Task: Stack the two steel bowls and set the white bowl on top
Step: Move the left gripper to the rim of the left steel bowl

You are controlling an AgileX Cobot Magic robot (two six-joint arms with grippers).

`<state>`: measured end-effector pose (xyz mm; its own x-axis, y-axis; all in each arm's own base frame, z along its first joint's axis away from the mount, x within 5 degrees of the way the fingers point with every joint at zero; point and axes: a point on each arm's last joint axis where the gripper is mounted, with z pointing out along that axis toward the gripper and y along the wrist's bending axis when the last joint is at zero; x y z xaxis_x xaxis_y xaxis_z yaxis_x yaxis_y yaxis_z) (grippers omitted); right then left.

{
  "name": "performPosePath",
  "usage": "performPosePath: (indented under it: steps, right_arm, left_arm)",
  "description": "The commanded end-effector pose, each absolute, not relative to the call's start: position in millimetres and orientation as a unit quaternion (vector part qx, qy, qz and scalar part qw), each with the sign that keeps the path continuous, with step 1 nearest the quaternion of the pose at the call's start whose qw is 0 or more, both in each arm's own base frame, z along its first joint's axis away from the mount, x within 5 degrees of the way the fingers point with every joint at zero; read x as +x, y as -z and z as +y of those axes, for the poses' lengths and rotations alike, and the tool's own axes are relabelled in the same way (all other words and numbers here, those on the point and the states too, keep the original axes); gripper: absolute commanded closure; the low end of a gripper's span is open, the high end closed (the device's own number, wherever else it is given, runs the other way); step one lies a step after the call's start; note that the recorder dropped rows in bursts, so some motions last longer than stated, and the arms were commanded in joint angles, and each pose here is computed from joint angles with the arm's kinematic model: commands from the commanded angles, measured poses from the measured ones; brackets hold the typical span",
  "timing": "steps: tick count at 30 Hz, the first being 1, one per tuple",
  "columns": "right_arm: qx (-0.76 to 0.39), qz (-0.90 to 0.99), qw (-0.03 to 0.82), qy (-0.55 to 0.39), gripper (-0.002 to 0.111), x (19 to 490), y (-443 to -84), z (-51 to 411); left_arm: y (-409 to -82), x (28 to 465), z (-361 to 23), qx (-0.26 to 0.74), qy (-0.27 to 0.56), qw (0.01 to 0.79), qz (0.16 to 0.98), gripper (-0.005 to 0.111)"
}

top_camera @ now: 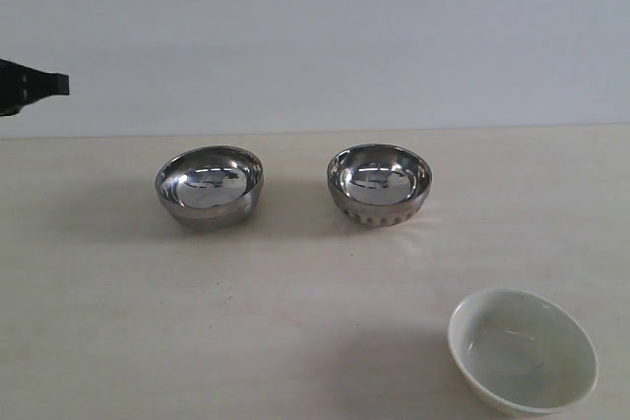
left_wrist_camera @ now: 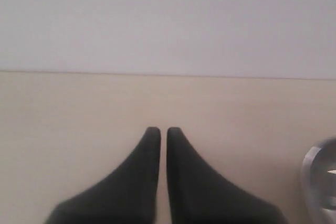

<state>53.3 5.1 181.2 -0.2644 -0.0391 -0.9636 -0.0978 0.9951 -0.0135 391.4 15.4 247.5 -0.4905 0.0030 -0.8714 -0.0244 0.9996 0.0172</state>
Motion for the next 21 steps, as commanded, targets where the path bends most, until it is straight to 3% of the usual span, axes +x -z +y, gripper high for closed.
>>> performPosePath:
  steps: [1, 4, 6, 8, 15, 19, 21]
  right_arm:
    - [-0.042, 0.79, 0.611, -0.023, 0.108, 53.3, -182.3, 4.9]
    - [-0.042, 0.79, 0.611, -0.023, 0.108, 53.3, -182.3, 4.9]
    - [-0.042, 0.79, 0.611, -0.023, 0.108, 53.3, -182.3, 4.9]
    - [-0.042, 0.79, 0.611, -0.023, 0.108, 53.3, -182.3, 4.9]
    - [-0.042, 0.79, 0.611, -0.023, 0.108, 53.3, -182.3, 4.9]
    - [-0.042, 0.79, 0.611, -0.023, 0.108, 53.3, -182.3, 4.9]
    - [-0.042, 0.79, 0.611, -0.023, 0.108, 53.3, -182.3, 4.9]
  left_arm:
    - [-251.8, 389.5, 41.6, -0.013, -0.191, 0.493, 0.849, 0.103]
    - [-249.8, 390.3, 60.5, 0.002, -0.317, 0.41, 0.855, 0.103]
    - [-249.4, 395.0, 66.6, 0.001, -0.347, 0.35, 0.87, 0.103]
    - [-248.4, 402.4, 62.0, 0.013, -0.307, 0.326, 0.894, 0.103]
    - [-236.6, 423.0, -0.6, 0.134, -0.041, 0.32, 0.937, 0.103]
    - [-234.7, 427.8, -29.3, 0.162, 0.002, 0.321, 0.933, 0.101]
    - [-233.9, 430.0, -42.3, 0.176, 0.006, 0.323, 0.93, 0.089]
